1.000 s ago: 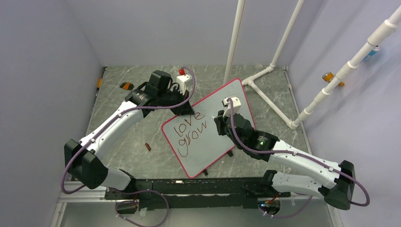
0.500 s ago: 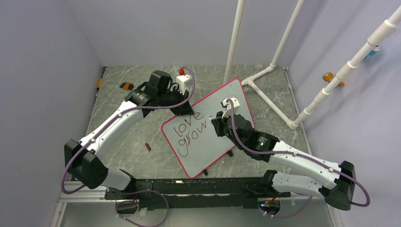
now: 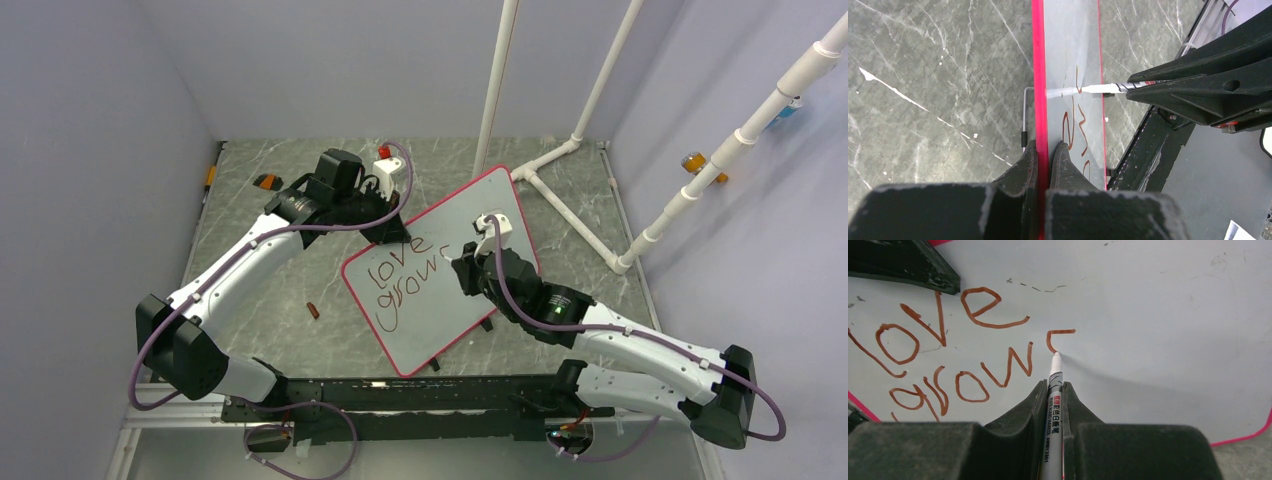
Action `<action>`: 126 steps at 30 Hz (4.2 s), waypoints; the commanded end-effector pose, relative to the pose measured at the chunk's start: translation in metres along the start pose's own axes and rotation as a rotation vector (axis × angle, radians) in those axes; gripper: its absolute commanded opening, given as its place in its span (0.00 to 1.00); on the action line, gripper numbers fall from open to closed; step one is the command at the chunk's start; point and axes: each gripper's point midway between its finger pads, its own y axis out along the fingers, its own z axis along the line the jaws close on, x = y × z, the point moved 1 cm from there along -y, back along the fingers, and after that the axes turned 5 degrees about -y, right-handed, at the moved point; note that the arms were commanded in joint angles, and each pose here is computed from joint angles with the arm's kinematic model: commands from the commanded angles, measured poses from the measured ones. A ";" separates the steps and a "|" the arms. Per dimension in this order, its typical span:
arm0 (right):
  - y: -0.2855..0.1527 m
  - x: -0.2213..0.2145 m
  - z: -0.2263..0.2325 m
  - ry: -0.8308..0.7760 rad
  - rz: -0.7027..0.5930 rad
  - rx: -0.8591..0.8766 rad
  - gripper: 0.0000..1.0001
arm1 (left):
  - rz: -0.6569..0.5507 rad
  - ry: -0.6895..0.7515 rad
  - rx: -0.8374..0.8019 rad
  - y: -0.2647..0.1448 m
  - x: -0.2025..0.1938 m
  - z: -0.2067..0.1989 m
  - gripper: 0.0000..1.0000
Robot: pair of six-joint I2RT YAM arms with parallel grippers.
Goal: Write a sentence on the whiteboard
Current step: Write a sentence.
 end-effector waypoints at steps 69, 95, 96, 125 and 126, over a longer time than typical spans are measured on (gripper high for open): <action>-0.024 0.032 -0.062 -0.010 -0.151 -0.106 0.00 | -0.052 0.190 0.161 -0.004 0.014 0.029 0.00; 0.009 0.040 -0.054 0.001 -0.134 -0.018 0.00 | -0.051 0.193 0.156 -0.004 0.013 0.027 0.00; 0.009 0.040 -0.052 -0.001 -0.133 -0.010 0.00 | -0.051 0.193 0.156 -0.004 0.013 0.027 0.00; 0.002 -0.009 -0.067 0.025 -0.013 -0.069 0.00 | -0.048 0.192 0.158 -0.003 0.013 0.027 0.00; 0.003 -0.006 -0.069 0.015 -0.014 -0.084 0.00 | -0.048 0.192 0.158 -0.003 0.013 0.027 0.00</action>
